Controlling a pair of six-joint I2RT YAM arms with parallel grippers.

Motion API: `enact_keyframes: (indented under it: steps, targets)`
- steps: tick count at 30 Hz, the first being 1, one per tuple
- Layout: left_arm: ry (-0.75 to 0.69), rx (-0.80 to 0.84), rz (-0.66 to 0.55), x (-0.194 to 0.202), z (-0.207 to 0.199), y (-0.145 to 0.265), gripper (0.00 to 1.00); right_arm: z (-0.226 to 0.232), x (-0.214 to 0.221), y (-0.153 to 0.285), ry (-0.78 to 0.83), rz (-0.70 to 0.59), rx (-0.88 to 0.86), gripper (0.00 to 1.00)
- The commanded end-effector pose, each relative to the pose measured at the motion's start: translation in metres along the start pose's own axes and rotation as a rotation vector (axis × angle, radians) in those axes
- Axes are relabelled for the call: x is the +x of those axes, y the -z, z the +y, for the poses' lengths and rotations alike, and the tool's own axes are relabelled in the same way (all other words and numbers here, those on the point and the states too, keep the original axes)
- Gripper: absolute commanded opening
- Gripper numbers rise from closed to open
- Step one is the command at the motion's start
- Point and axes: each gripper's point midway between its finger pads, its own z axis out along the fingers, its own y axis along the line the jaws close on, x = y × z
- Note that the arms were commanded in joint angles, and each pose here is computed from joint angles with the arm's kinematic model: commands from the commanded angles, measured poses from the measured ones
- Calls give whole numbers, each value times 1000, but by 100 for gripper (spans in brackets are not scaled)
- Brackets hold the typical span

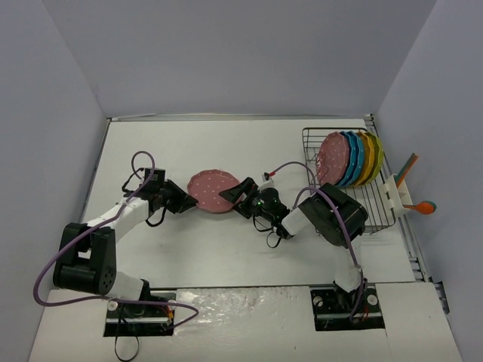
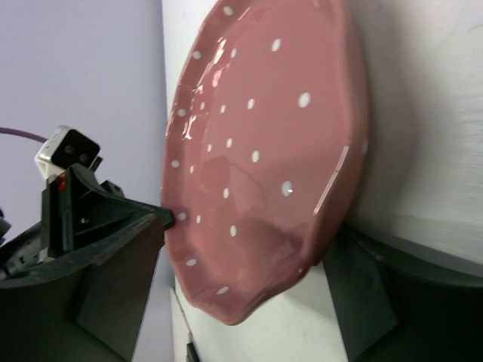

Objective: Load the plates into the dish rack

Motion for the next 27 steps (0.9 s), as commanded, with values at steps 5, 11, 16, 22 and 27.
enact_keyframes:
  steps: [5,11,16,22,27]
  targets:
    - [-77,225,8,3,-52,23,0,13,-16,-4,14,-65,-57,57]
    - [-88,196,38,13,-35,20,0,29,-23,2,20,-91,-128,23]
    - [-108,171,23,15,-22,21,0,47,-29,10,72,-125,-186,5]
    - [-128,140,6,17,-11,24,15,79,-37,25,130,-159,-274,0]
    - [-165,115,-41,11,-8,33,46,107,-46,35,225,-179,-319,0]
